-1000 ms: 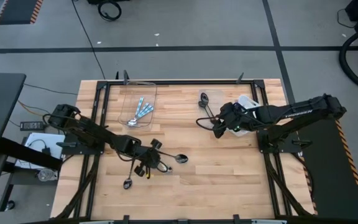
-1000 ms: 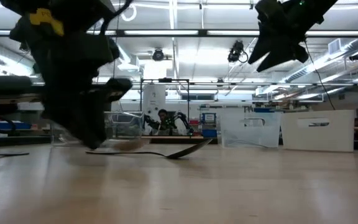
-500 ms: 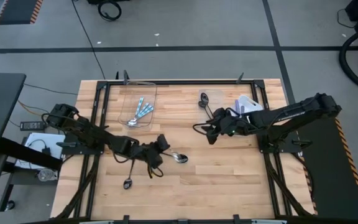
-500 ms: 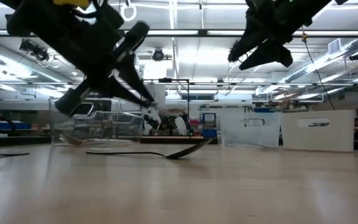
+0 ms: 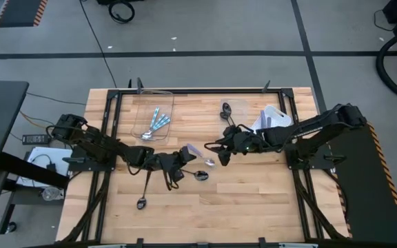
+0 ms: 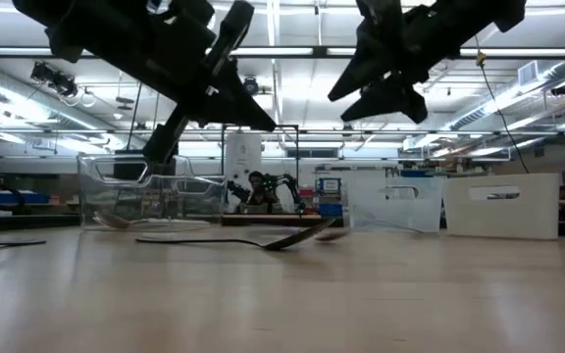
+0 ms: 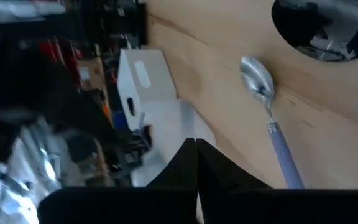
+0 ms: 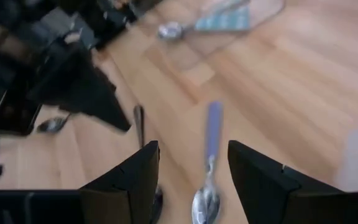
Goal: Sort silverware by color (type)
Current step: Put the purple spoon into the white bin
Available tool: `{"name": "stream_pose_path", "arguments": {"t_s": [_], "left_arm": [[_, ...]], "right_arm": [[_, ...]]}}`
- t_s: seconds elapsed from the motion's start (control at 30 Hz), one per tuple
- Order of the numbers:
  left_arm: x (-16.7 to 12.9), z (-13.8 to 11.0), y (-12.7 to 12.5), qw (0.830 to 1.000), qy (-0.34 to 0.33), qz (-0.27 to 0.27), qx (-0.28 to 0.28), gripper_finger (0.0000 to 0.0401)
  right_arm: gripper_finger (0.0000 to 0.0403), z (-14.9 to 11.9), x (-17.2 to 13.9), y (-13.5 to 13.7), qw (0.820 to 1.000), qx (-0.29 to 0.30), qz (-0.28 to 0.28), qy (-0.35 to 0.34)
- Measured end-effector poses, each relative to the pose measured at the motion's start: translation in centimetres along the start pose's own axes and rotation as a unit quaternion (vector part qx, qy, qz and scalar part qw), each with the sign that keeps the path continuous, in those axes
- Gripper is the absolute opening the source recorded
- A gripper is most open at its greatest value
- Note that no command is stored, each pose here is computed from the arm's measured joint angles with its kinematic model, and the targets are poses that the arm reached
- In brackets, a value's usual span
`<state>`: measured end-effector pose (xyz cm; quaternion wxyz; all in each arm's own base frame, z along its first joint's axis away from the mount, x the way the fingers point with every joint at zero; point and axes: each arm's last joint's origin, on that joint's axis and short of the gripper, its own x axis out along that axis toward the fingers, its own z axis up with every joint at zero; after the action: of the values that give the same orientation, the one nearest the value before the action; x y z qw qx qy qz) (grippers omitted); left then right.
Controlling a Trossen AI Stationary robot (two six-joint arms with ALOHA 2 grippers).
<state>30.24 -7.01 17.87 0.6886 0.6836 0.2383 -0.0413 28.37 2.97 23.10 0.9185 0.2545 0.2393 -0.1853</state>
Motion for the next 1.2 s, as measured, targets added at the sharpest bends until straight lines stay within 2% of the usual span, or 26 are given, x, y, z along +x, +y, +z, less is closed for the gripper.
{"name": "stream_pose_path", "arguments": {"t_s": [0.17, 0.37, 0.43, 0.53, 0.63, 0.77, 0.93, 1.2], "left_arm": [[0.0, 0.0, -0.3, 0.996, -0.013, -0.019, -0.08, 0.0007], [0.0, 0.1, -0.3, 0.989, -0.02, -0.024, -0.144, 0.0012], [0.0, 0.1, -0.3, 0.98, -0.019, -0.025, -0.196, 0.0013], [0.0, 0.1, -0.4, 0.957, -0.016, -0.028, -0.288, 0.0013], [-0.1, 0.2, -0.5, 0.936, -0.015, -0.039, -0.349, 0.0014], [-0.6, 0.8, -1.1, 0.919, -0.024, -0.059, -0.389, 0.0014], [-1.4, 1.2, -3.0, 0.909, -0.023, -0.084, -0.407, 0.0007], [-2.3, 1.8, -4.4, 0.892, -0.017, -0.093, -0.443, 0.0008]], "right_arm": [[0.0201, -1.1, 1.1, 0.0, 0.998, 0.009, 0.018, 0.055], [0.0201, -2.1, 2.8, -0.5, 0.997, -0.001, -0.009, 0.074], [0.0201, -2.5, 3.4, -0.8, 0.997, -0.012, -0.02, 0.078], [0.0201, -3.0, 4.3, -1.0, 0.995, -0.027, -0.034, 0.084], [0.0201, -3.2, 5.1, -1.1, 0.994, -0.039, -0.043, 0.088], [0.0201, -3.3, 6.3, -1.0, 0.992, -0.056, -0.054, 0.096], [0.0201, -3.1, 8.0, -0.4, 0.988, -0.099, -0.064, 0.101], [0.0201, -2.2, 10.0, 0.3, 0.981, -0.151, -0.077, 0.099]]}}
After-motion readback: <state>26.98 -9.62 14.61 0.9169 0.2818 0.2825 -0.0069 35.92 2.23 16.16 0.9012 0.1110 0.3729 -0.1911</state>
